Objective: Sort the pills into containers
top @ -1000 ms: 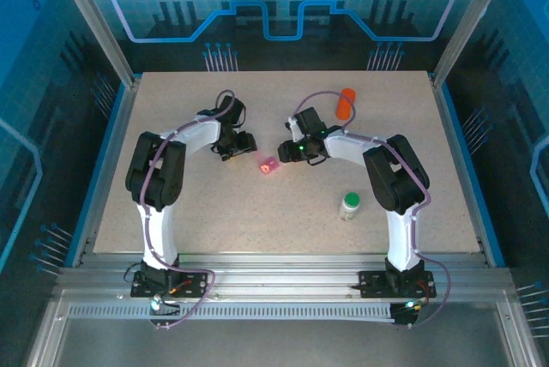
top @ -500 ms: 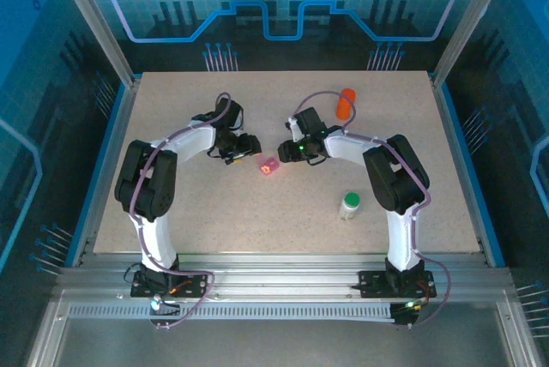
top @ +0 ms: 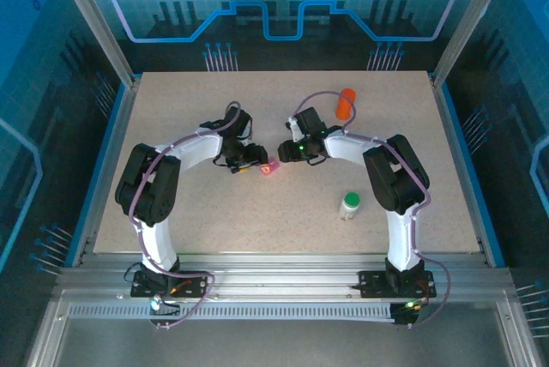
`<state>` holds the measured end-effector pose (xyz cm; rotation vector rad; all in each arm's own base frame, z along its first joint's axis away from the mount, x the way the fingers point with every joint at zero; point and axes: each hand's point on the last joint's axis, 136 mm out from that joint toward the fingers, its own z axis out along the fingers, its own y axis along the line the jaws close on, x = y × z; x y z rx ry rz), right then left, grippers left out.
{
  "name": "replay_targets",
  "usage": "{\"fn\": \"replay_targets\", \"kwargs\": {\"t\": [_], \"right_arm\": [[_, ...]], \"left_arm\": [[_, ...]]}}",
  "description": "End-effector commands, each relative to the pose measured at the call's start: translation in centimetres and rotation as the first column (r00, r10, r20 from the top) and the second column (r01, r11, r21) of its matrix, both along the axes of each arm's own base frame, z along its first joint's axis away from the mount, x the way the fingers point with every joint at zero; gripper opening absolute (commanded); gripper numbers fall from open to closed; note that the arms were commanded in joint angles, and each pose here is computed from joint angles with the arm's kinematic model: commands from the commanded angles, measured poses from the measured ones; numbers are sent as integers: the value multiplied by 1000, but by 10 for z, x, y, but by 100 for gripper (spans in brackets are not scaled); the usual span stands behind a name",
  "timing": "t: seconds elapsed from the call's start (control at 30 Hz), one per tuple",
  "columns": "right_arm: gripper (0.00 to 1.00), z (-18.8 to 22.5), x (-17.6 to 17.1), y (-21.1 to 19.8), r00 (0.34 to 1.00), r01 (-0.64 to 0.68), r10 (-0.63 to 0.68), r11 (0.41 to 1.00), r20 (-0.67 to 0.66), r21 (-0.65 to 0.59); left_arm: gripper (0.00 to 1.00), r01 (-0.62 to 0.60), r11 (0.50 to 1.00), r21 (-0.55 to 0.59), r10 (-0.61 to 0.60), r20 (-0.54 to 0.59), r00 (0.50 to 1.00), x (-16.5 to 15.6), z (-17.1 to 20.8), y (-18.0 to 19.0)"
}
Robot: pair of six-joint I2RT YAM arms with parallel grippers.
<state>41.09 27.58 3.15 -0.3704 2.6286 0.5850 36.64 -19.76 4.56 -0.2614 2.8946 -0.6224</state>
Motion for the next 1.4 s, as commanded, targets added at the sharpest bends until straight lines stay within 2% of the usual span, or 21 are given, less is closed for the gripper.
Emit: {"fn": "replay_targets", "kwargs": {"t": [0.0, 0.2, 0.3, 0.4, 0.47, 0.67, 0.77, 0.93, 1.03, 1.17, 1.27, 1.37], "right_arm": [[48, -42, -25, -13, 994, 4, -14, 995, -109, -96], [48, -42, -26, -13, 994, 3, -13, 996, -110, -92], [48, -42, -26, -13, 994, 2, -12, 996, -111, -89], [48, -41, -26, -13, 994, 0, -10, 996, -111, -85], [48, -40, -26, -13, 994, -3, -6, 996, -110, -85], [48, -24, -23, -10, 995, 6, -9, 999, -96, -34], [48, -8, -20, -4, 997, 7, -6, 1000, -77, 14], [49, 20, -17, 2, 999, 4, -2, 998, -33, 69], [51, 31, -17, 0, 1000, -3, 4, 997, -15, 71], [53, 43, -23, -4, 1000, -15, 15, 998, 2, 68], [53, 53, -30, -7, 999, -15, 12, 996, 32, 85], [53, 55, -34, -11, 999, -11, 7, 996, 43, 83]], "left_arm": [[63, 11, 1000, 0, -11, -18, 1000, -9, -6, -5], [55, 6, 999, 32, -4, -49, 999, -15, -33, -11], [54, 26, 997, 66, -20, -81, 997, -23, -51, -17], [47, -20, 990, 140, 34, -94, 995, -25, -71, 0], [44, -57, 992, 109, 67, -98, 993, -22, -74, 8], [45, -79, 993, 88, 75, 51, 996, 3, -12, 16], [46, -92, 995, 42, 87, 111, 990, 12, 20, 15], [47, -70, 997, -14, 72, 146, 987, 12, 48, 8], [47, -42, 999, -33, 48, 225, 973, 12, 68, 8], [47, -6, 998, -60, 30, 411, 911, 13, 104, 12], [47, 7, 998, -65, 31, 564, 825, 9, 138, 20], [48, -27, 999, -32, 42, 703, 710, 2, 164, 39]]}}
